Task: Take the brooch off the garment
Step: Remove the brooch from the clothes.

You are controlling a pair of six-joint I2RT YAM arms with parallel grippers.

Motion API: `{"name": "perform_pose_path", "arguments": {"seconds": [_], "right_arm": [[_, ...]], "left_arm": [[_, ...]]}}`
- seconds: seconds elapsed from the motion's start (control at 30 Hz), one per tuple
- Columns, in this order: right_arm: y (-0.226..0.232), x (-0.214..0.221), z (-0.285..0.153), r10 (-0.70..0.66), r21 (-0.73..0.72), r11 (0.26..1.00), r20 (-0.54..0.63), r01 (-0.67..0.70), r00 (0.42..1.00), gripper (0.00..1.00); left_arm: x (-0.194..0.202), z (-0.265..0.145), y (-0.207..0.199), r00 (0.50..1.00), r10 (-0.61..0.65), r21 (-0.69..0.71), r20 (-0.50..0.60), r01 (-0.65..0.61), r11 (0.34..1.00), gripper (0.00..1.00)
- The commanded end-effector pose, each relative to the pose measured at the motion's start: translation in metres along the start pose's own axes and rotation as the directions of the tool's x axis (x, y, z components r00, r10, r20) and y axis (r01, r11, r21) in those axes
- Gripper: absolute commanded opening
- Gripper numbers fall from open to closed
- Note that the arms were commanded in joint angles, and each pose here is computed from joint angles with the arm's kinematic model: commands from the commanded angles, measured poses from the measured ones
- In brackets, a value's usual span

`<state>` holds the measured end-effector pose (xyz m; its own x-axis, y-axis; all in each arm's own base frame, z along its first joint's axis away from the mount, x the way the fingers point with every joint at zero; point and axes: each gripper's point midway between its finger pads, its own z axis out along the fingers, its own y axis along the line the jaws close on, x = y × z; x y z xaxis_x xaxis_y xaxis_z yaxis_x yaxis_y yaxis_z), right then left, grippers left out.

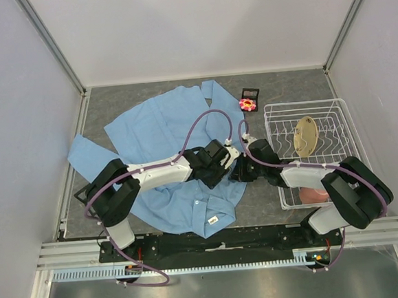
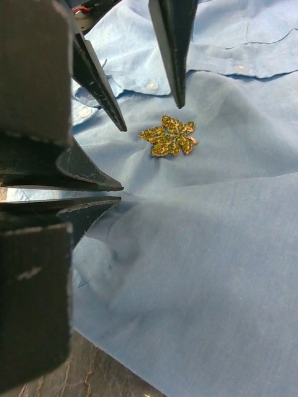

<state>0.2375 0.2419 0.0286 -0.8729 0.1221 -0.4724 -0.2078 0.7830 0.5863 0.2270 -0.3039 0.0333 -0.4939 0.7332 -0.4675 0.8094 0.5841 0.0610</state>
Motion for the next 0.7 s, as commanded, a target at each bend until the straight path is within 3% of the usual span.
{"name": "perform_pose_path", "arguments": {"seconds": [0.0,0.2,0.67], "right_arm": [[0.018,-0.007,-0.004,-0.044,-0.077,0.996,0.038,0.047,0.998,0.12],[0.020,-0.007,-0.003,-0.046,-0.087,0.995,0.036,0.049,0.998,0.12],[0.020,-0.010,-0.004,-0.056,-0.085,0.995,0.042,0.060,0.998,0.12]], "left_arm": [[-0.013,0.009,0.015,0.998,0.057,-0.069,0.036,-0.055,0.996,0.54],[-0.015,0.017,0.010,0.996,0.065,-0.062,0.063,-0.061,0.996,0.55],[0.036,0.043,0.001,0.987,0.032,-0.011,-0.156,-0.035,0.999,0.47]]}}
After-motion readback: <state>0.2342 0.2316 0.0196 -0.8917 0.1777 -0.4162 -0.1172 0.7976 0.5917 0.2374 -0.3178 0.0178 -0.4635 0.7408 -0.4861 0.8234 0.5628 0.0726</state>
